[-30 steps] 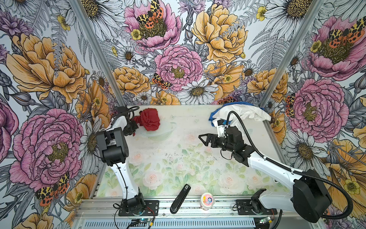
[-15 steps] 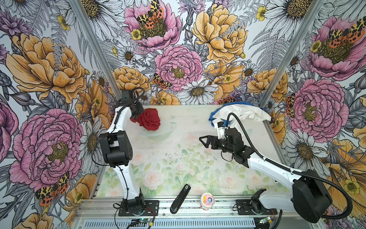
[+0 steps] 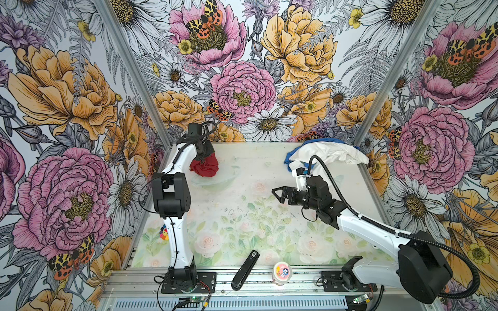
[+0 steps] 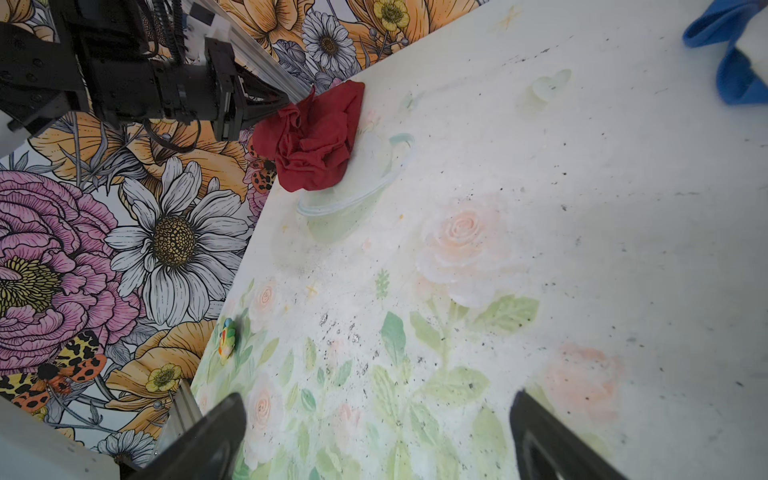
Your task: Pick out a specific cloth from the pile
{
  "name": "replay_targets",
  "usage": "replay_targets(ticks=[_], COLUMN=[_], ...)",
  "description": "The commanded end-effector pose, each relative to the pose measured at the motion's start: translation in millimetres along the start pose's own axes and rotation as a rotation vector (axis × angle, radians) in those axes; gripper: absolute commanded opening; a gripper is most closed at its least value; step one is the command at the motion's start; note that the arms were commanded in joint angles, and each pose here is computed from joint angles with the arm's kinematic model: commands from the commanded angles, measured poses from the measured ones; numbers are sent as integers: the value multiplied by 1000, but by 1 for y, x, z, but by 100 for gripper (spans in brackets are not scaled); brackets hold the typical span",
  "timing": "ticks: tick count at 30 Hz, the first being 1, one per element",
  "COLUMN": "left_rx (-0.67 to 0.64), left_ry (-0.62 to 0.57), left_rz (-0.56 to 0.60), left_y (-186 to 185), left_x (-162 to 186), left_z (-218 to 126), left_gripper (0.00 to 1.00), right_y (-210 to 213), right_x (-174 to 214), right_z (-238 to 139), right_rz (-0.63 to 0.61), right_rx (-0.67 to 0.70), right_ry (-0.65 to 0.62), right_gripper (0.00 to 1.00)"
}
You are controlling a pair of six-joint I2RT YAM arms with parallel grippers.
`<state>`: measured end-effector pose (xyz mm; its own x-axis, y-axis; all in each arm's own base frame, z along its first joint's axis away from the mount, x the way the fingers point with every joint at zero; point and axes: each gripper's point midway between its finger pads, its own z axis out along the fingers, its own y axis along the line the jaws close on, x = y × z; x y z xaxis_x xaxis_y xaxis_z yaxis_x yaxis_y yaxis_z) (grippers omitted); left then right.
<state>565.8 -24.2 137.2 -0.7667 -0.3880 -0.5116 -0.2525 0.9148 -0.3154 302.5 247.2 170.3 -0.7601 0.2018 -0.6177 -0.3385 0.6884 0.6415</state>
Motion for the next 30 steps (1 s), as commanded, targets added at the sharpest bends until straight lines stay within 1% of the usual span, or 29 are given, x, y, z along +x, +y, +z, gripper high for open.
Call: replay_targets(ticks=[1,2,4,8,13,15,17,21,22,23,24,26,27,29,30], left_rx=[62,68,73,58,64,65,94,131,126,113,91,28,-13,-108,-178], left_ry=[-15,-7,14,15,-22,-46,-78,-164,-194,-213,-249,-263,-282,-368,-441], left_rz=[28,43,67,110,193,212,223,235,228,217,202,166,143,96,65], left_y=[-13,-15,-16,-12,-18,-20,-27,-35,-34,-31,-26,-7,5,34,54], left_x=[-8,-5,1,6,1,-1,-4,-9,-10,-9,-10,4,14,32,42], left_z=[9,13,20,14,-10,-21,-34,-70,-81,-88,-105,-118,-123,-140,-151], left_gripper=[0,4,18,41,48,51,53,58,64,83,99,99,99,99,99], right_y=[6,5,3,1,0,1,3,3,1,1,-2,-10,-19,-40,-55], right_x=[-2,-2,-1,-2,-2,-2,-4,-4,-3,-3,-4,-9,-15,-31,-37], right_z=[-5,-5,-6,-8,-4,-2,-1,0,0,0,-1,-7,-13,-31,-42], right_rz=[-22,-22,-23,-22,-26,-24,-19,-17,-17,-21,-26,-59,-80,-99,-115], right_rx=[-12,-11,-5,3,2,-3,-12,-14,-11,-6,9,73,132,251,307], right_ry=[-15,-17,-14,-21,-10,-9,-14,-15,-13,-14,-15,-25,-48,-116,-152], right_gripper=[99,99,99,99,99,99,99,99,99,99,99,99,99,99,99])
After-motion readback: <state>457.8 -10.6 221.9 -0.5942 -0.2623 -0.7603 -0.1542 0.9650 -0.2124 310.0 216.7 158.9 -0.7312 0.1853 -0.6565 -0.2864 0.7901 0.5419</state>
